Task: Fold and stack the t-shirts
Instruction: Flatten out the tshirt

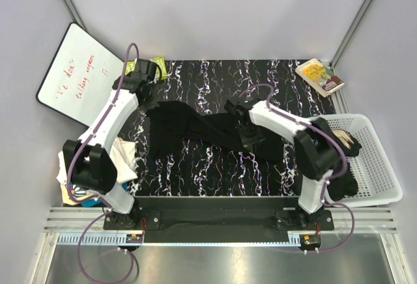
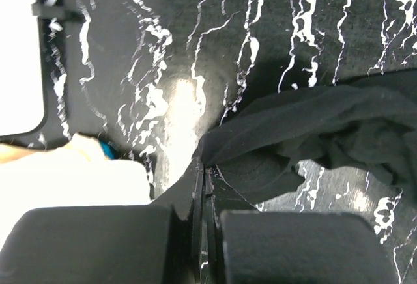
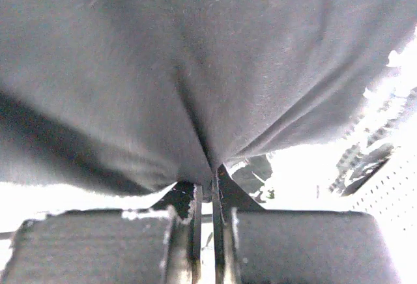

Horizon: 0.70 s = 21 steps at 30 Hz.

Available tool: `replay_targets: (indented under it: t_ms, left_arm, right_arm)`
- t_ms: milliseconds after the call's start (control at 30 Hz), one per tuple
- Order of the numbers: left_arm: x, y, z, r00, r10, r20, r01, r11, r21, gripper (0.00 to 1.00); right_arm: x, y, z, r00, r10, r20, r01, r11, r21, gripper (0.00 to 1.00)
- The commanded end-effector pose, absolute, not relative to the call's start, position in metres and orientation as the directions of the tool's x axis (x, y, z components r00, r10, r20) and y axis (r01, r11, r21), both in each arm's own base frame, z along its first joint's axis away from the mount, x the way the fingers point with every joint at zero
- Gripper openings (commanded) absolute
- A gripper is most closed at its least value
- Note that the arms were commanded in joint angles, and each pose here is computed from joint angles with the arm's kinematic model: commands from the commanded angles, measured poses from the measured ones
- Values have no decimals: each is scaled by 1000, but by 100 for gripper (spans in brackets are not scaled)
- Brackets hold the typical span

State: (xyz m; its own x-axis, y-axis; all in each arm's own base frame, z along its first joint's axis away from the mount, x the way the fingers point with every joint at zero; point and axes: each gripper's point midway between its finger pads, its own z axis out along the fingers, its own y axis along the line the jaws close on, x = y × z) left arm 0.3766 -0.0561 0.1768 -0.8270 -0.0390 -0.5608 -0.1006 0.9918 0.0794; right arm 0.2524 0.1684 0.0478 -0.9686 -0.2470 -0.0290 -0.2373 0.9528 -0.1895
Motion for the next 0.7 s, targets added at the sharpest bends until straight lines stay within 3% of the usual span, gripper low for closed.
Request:
replay_targets:
  t_ms: [0, 200, 433, 667]
  left_arm:
    - [358, -37, 226, -735, -89, -673, -182, 981, 69, 0]
    - [352, -28, 262, -659, -101, -746, -217, 974, 59, 0]
    - [380, -31, 278, -660, -68, -748, -204, 975, 92, 0]
    - [356, -20, 321, -565, -78, -821, -230, 971, 66, 0]
  right_arm:
    - [263, 158, 142, -928, -203, -311, -158, 974, -165, 0]
    - [291, 147, 209, -809, -178, -561, -103, 981, -162, 0]
    - [348, 139, 214, -776, -282, -565, -92, 936, -340, 0]
    - [339, 151, 270, -698, -227, -679, -125, 973, -196, 0]
